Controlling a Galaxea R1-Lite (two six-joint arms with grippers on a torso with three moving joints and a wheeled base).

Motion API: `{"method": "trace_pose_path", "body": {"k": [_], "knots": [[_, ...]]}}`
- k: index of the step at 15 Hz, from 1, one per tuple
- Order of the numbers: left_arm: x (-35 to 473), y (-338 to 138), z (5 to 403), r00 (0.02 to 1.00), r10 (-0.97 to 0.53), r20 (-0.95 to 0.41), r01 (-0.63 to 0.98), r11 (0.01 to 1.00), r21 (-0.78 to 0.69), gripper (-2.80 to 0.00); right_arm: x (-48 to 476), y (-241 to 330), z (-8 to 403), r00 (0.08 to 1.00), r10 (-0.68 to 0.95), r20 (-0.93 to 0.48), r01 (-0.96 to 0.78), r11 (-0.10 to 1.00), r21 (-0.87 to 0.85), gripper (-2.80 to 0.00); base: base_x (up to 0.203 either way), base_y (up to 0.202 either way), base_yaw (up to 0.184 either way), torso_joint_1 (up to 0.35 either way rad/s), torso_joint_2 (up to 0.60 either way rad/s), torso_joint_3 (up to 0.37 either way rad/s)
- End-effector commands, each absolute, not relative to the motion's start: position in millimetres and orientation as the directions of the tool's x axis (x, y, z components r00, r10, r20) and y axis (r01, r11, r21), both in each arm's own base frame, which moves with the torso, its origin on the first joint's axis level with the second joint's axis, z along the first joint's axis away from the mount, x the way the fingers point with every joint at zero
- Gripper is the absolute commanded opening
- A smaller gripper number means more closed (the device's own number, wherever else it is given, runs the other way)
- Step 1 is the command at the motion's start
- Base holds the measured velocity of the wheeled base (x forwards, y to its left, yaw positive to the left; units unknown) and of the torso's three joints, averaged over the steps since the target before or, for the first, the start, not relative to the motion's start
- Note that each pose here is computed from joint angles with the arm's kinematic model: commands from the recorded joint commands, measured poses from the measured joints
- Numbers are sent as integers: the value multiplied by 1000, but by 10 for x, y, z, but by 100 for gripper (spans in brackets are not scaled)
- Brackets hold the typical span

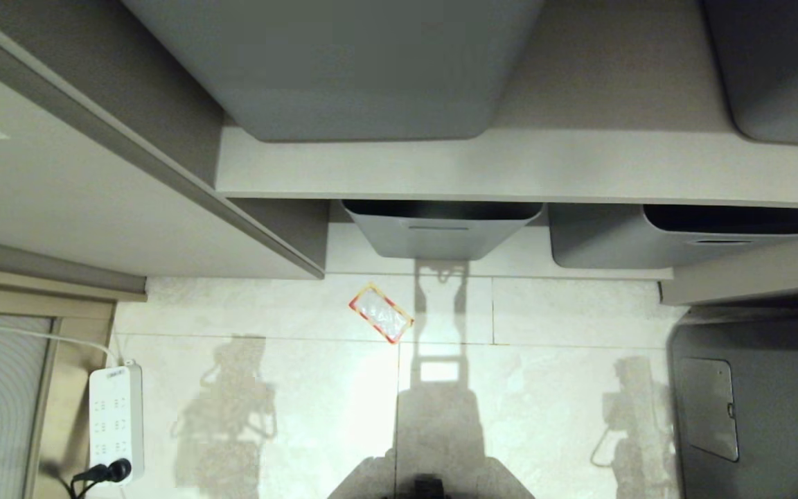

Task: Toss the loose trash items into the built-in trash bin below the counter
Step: Pick up the garbage

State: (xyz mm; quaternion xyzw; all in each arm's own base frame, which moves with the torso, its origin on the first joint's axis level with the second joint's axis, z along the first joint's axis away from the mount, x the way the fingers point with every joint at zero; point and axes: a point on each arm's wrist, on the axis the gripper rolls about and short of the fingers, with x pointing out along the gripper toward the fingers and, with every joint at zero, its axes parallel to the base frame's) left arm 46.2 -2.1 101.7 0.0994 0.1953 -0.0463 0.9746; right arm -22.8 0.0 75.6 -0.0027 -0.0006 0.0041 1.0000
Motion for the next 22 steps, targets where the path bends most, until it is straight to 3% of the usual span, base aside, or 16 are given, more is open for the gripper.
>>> {"method": "trace_pose_path", "body": {"k": [1,5,9,15,21,22], "knots": [[948,-125,982,863,-125,-490,258,942,214,-280,-229,0,756,1000,9,3,-9,1000,-6,-280,0,0,0,0,0,0],[1426,-377,892,825,-295,-483,469,833,293,-280,-229,0,756,1000,9,3,-9,1000,-6,-280,0,0,0,0,0,0],[1546,-689,777,693,-570,-441,708,652,270,-280,-228,0,756,1000,9,2,-9,1000,-6,-280,0,0,0,0,0,0],[1779,-945,546,574,-692,-439,819,468,333,-280,-229,0,756,1000,9,3,-9,1000,-6,-280,0,0,0,0,0,0],[2076,-1278,256,523,-698,-489,839,323,437,-280,-228,0,756,1000,9,2,-9,1000,-6,-280,0,0,0,0,0,0],[2102,-1367,217,560,-658,-503,815,330,476,-280,-229,0,756,1000,9,3,-9,1000,-6,-280,0,0,0,0,0,0]]}}
